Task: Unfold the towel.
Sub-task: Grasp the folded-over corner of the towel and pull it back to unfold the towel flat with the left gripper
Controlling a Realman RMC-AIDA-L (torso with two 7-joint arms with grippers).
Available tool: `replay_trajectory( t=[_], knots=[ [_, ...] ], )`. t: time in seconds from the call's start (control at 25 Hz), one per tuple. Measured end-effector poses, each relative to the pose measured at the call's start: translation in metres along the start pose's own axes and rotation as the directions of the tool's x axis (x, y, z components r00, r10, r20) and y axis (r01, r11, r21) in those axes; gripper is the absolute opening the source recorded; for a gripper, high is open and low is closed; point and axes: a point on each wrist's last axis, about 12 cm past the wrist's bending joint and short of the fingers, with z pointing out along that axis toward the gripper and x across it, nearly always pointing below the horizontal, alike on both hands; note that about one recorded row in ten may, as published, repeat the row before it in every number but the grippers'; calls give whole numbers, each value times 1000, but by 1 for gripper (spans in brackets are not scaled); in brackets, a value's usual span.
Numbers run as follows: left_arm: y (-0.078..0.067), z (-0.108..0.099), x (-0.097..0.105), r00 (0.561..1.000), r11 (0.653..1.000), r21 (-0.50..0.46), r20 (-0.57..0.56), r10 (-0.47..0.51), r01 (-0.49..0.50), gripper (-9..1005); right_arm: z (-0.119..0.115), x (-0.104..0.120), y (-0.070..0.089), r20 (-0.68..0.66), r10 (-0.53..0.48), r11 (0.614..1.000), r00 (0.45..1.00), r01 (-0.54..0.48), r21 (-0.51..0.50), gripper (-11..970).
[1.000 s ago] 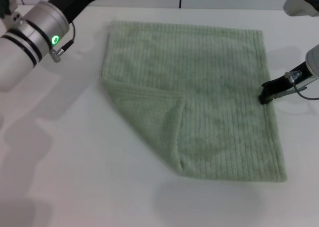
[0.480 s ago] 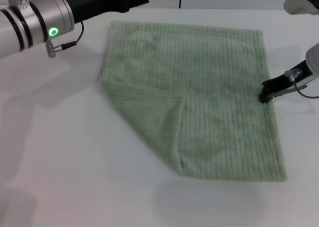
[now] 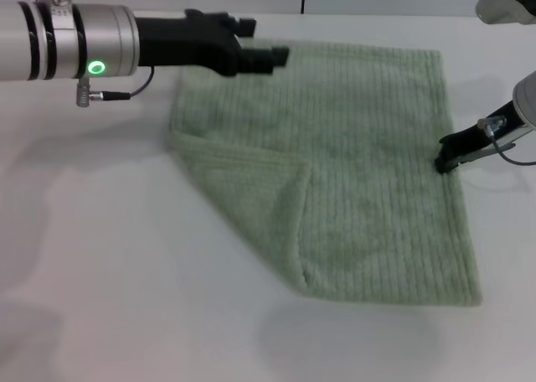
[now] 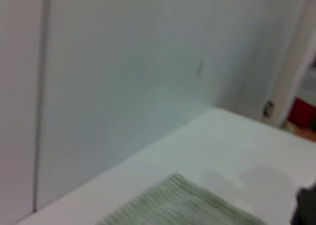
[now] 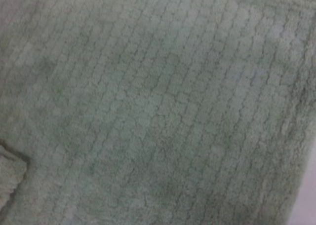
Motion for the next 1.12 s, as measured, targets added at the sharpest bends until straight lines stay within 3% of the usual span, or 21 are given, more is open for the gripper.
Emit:
replay_trajectory(
  t=[0.08, 0.12, 0.32, 0.4, 0.48, 0.56, 1.12],
  knots=[
    [-3, 2, -1, 999, 999, 30, -41, 28, -26, 784, 0, 0, 0, -1, 0, 1000, 1000, 0, 0, 0],
    [-11, 6, -3, 993, 993, 81, -85, 88, -81, 784, 0, 0, 0, -1, 1, 1000, 1000, -1, 0, 0],
    [-14, 7, -4, 989, 990, 97, -94, 111, -102, 784, 0, 0, 0, -2, 1, 1000, 1000, -1, 1, 0],
    [-26, 14, -5, 969, 975, 141, -156, 191, -169, 784, 0, 0, -1, -2, 1, 1000, 1000, -1, 1, 0],
    [-26, 14, -5, 969, 975, 141, -156, 191, -169, 784, 0, 0, -1, -2, 1, 1000, 1000, -1, 1, 0],
    [-36, 27, -4, 949, 966, 161, -210, 233, -201, 784, 0, 0, -1, -2, 1, 1000, 1000, -1, 1, 0],
    [-49, 52, 5, 909, 963, 141, -321, 265, -231, 784, 0, 0, -1, -1, -2, 1000, 1000, 2, 1, 0]
  ],
)
